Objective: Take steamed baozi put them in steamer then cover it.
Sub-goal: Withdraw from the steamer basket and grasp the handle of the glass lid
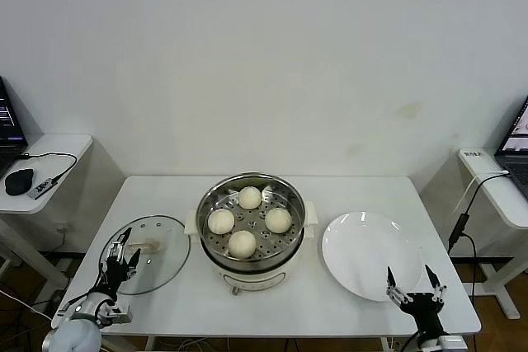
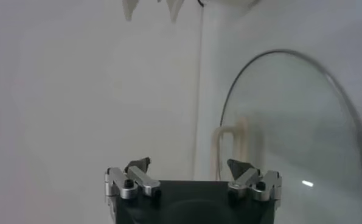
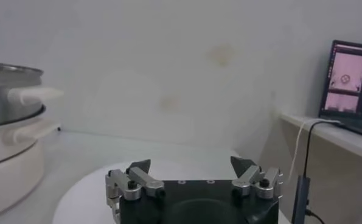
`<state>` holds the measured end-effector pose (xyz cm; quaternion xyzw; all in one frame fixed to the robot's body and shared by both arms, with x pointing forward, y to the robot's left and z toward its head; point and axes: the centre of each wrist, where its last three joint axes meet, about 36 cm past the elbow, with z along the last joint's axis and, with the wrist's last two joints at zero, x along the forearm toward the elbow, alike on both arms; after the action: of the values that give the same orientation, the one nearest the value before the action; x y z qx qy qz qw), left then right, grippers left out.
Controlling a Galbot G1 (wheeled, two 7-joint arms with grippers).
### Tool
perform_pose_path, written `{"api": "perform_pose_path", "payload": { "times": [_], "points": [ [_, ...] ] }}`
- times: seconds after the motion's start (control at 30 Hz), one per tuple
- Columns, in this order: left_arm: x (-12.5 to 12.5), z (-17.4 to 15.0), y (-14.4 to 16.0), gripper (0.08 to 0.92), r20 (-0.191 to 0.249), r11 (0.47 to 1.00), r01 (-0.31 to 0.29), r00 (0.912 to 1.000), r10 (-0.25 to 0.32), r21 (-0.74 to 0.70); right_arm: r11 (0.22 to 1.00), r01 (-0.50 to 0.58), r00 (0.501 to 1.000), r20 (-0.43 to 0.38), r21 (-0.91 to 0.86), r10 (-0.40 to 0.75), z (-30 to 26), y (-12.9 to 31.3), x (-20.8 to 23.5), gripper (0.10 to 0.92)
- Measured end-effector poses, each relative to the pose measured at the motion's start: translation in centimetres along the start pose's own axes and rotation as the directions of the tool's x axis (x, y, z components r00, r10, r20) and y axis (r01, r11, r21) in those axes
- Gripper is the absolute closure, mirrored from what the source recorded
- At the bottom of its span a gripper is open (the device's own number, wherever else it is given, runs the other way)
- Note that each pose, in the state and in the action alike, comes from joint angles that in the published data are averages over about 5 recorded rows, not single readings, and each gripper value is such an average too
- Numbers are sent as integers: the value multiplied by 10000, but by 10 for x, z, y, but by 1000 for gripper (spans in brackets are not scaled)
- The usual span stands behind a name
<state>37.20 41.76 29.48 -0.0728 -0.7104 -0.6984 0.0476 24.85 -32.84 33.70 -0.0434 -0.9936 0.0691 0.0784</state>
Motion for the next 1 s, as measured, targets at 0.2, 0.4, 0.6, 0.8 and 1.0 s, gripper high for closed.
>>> {"api": "perform_pose_path", "payload": {
  "times": [0.2, 0.4, 0.6, 0.8, 1.0],
  "points": [
    [-16, 1, 2, 177, 29, 9999, -16, 10000, 16, -128, 10000, -16, 9999, -108, 41, 16, 4, 1, 0, 200],
    [-31, 1, 0, 177, 27, 9998, -60, 10000, 61, -168, 10000, 5, 9998, -214, 58, -3, 9, 4, -1, 200],
    [-43, 6, -2, 177, -47, 9998, -98, 9999, 97, -186, 10000, 36, 9995, -308, 38, -35, 13, 6, -3, 200],
    [-53, 12, -4, 220, -166, 9998, -123, 9998, 121, -140, 9999, 108, 9992, -387, 25, -107, 16, 8, -5, 200],
    [-58, 15, -7, 389, -237, 9997, -211, 9995, 209, -84, 9999, 155, 9989, -440, 23, -154, 18, 9, -7, 200]
  ]
}}
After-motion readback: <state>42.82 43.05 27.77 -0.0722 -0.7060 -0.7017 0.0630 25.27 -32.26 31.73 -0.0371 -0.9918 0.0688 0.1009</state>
